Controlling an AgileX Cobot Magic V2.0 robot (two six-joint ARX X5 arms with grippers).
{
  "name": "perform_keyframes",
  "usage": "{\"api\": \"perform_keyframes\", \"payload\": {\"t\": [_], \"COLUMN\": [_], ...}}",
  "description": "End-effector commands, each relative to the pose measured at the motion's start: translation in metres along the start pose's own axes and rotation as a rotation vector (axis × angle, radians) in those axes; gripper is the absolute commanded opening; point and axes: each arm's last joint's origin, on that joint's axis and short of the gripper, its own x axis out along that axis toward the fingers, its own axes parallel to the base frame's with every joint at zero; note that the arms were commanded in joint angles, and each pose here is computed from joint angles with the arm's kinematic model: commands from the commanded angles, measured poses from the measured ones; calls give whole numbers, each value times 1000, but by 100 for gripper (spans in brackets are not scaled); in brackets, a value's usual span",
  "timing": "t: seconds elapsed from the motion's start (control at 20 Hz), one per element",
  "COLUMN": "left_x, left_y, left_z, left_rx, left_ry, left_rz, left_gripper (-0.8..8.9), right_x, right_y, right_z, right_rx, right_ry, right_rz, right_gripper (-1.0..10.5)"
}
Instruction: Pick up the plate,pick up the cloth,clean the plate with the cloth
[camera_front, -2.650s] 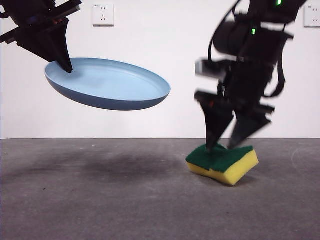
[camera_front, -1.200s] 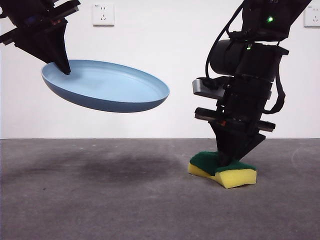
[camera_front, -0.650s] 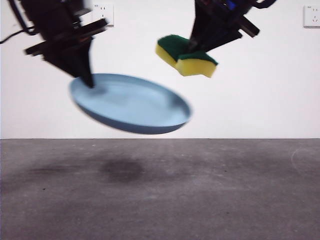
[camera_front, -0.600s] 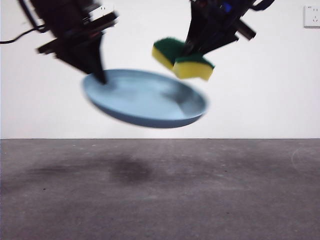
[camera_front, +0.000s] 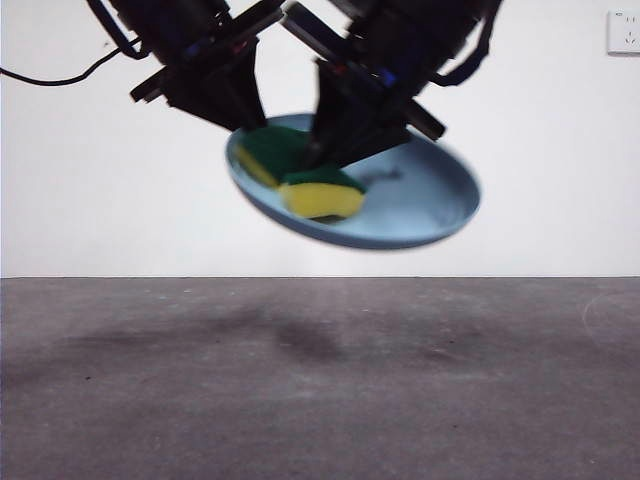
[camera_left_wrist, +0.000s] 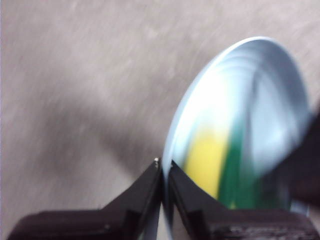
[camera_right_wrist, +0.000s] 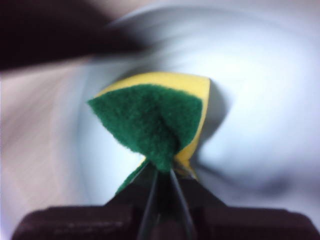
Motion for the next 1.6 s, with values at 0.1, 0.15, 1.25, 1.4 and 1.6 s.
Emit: {"api": "perform_keyframes", "payload": {"t": [0.1,0.15,1.25,1.4,1.6], "left_x": [-6,-7,-9,-10,-10], "left_y": [8,13,13,16,17], "left_z": [6,5,2,1,-6], "left_rx": [-44,-58,-49,-57,-76], "left_ry": [-54,-41,-5,-3,71], "left_rz": [-30,-18,-187,-180,-180], "left_gripper": [-9,-9,-9,-9,-9], "right_x": [11,9,-2,-4,-10], "right_y": [4,2,6,4,-10], "right_z": [-23,-28,-5,-22,-30], "right_rx": [9,-4,-19,4,-33], "right_ry": [214,265,33,208,297], "right_rz": [-98,-178,-11,-98,-501], "right_gripper": [-17,-17,-17,-17,-17]}}
